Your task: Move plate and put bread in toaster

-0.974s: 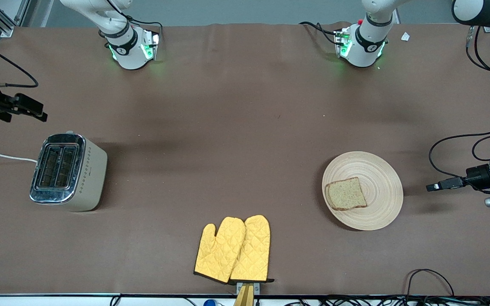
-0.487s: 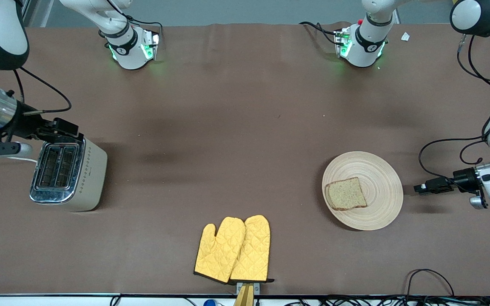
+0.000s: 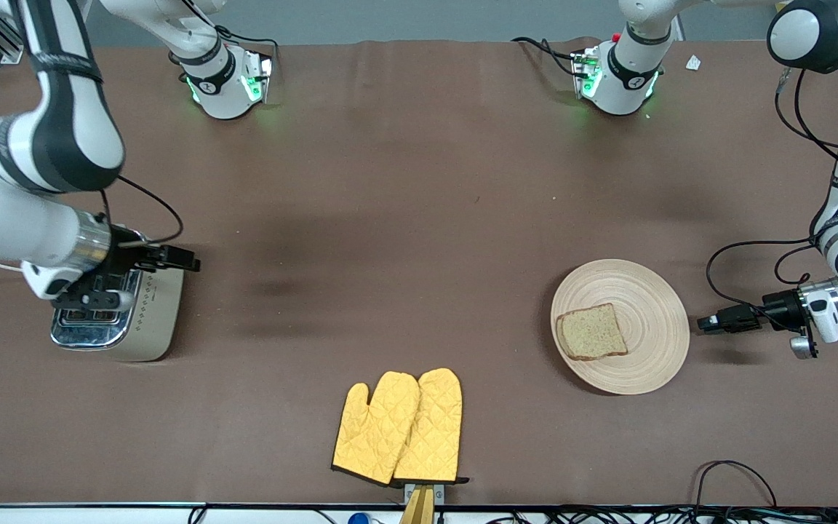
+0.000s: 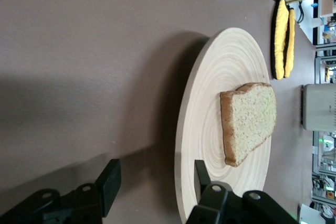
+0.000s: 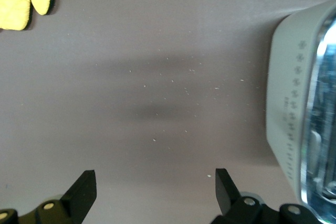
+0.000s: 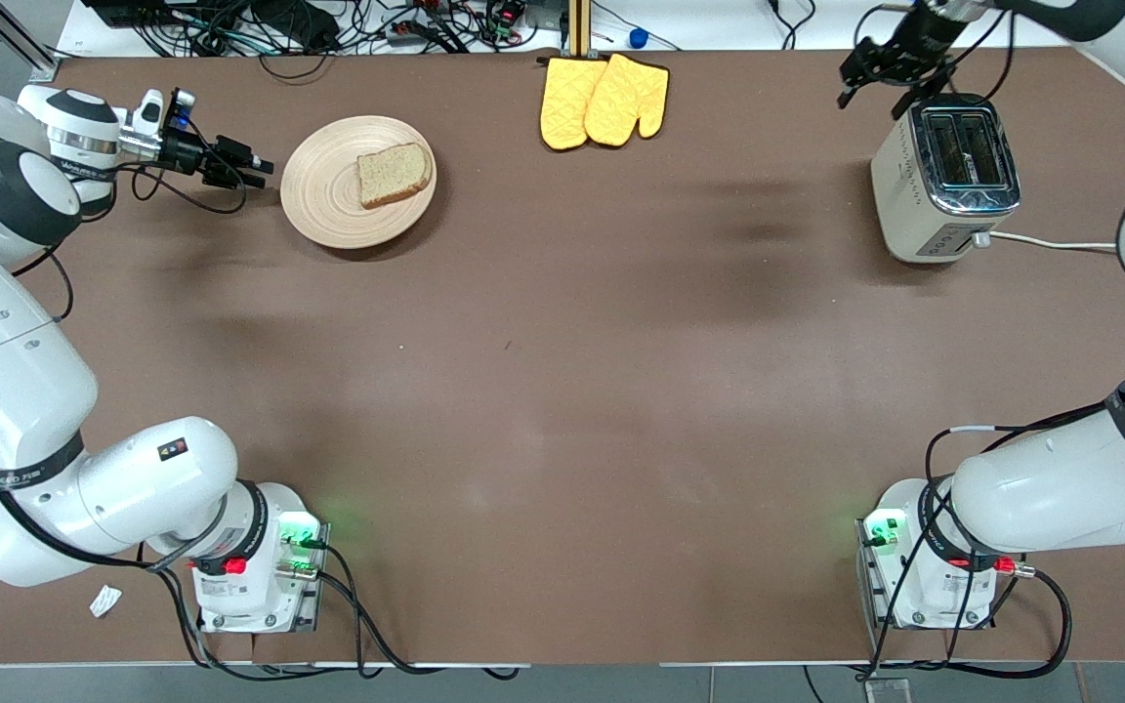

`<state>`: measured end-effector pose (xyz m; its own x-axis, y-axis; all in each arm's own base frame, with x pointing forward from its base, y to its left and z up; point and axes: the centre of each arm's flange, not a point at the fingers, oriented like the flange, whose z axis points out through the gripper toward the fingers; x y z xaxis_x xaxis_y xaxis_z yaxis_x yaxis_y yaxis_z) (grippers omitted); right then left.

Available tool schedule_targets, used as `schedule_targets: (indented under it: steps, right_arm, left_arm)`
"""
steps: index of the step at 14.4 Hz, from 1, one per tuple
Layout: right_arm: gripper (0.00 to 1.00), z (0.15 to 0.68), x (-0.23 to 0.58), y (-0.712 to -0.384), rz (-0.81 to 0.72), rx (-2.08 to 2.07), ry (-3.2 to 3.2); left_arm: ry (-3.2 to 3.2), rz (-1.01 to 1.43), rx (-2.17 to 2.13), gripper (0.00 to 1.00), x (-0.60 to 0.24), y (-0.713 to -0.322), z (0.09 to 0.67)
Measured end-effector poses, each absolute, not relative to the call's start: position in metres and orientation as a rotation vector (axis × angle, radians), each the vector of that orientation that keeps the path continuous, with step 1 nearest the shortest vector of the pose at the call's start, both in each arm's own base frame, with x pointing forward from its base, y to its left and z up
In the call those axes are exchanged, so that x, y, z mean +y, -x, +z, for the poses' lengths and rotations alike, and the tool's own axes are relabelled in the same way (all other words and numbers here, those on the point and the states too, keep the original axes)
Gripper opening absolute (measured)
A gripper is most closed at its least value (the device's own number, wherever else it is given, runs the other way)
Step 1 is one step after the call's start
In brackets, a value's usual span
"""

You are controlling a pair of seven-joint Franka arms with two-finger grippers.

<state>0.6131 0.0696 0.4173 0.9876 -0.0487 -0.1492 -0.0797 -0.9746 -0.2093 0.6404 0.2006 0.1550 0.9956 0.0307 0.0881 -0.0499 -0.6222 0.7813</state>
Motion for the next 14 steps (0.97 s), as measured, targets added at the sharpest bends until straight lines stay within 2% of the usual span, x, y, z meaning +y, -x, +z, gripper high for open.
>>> schedule_targets:
  steps: [1, 5, 6, 14]
  right_arm:
    - [1.0, 0.406, 0.081, -0.616, 0.218, 0.105, 2.919]
    - [1.0, 0.359, 0.126, -0.62, 0.276, 0.154, 2.861]
    - [1.0, 0.354, 0.133, -0.621, 0.286, 0.178, 2.82]
    - [1.0, 0.299, 0.134, -0.605, 0.166, 0.286, 2.794]
  left_arm:
    - [-2.229, 0.106, -0.021, 0.6, 0.198, -0.64, 0.154]
    - [-2.213, 0.094, -0.034, 0.57, 0.193, -0.639, 0.152]
    - [-2.209, 0.091, -0.038, 0.52, 0.192, -0.639, 0.151]
    - [-2.175, 0.102, -0.084, 0.39, 0.182, -0.638, 0.14]
